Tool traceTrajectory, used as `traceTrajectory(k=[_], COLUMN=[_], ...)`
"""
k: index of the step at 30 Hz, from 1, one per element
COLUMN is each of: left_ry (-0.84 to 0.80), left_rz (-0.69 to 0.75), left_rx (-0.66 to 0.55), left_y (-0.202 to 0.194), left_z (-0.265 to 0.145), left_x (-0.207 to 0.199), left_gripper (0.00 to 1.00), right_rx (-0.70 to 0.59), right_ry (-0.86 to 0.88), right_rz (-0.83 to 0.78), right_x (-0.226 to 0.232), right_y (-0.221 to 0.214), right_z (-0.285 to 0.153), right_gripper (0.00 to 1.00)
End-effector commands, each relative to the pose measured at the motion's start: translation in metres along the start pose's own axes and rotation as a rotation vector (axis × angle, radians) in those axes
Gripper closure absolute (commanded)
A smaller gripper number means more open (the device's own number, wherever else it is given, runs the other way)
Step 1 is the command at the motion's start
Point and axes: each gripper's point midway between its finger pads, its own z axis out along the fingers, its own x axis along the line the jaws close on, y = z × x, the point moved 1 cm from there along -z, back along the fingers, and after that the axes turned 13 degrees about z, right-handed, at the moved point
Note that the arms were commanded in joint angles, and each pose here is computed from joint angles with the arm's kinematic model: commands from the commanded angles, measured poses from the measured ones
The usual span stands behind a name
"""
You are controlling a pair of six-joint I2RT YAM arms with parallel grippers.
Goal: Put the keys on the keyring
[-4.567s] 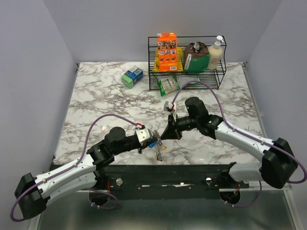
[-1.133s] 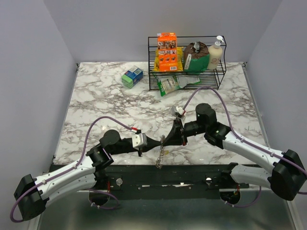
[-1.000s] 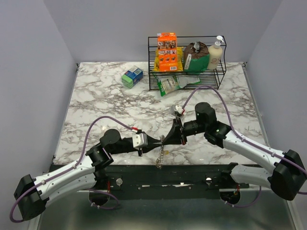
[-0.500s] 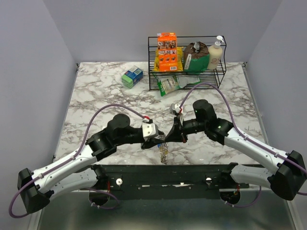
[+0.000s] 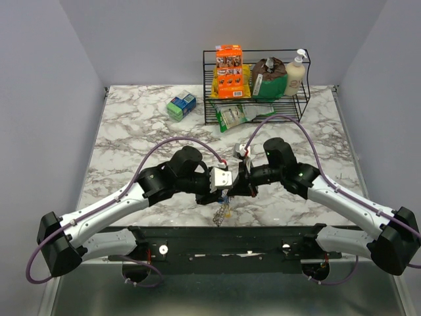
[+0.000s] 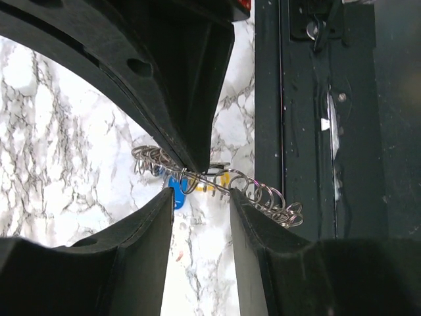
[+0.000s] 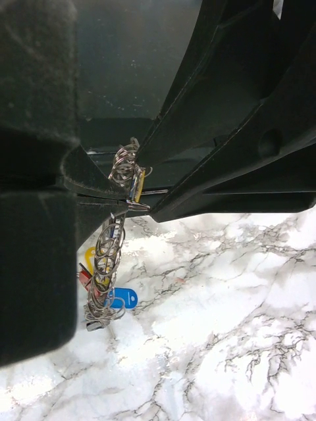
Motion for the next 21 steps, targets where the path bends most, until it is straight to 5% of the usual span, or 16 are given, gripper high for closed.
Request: traceTrajectory(k=[1,21], left_ry=[-0.062,-0.007], left_rz=[0.03,0.063], left_rx=[0.004,-0.008], left_y=[0.001,0.011], left_z=[0.002,0.006], left_x=[-0.007,0.012], left_gripper=[0.54,0.67], right_rx=[-0.022,-0.021], right_ry=[0.013,0.036], right_rz=[-0.045,-0.047], right_x=[0.005,0.008], right_y=[0.005,0.0], right_z=[-0.002,-0.001], right_gripper=[1.0,1.0])
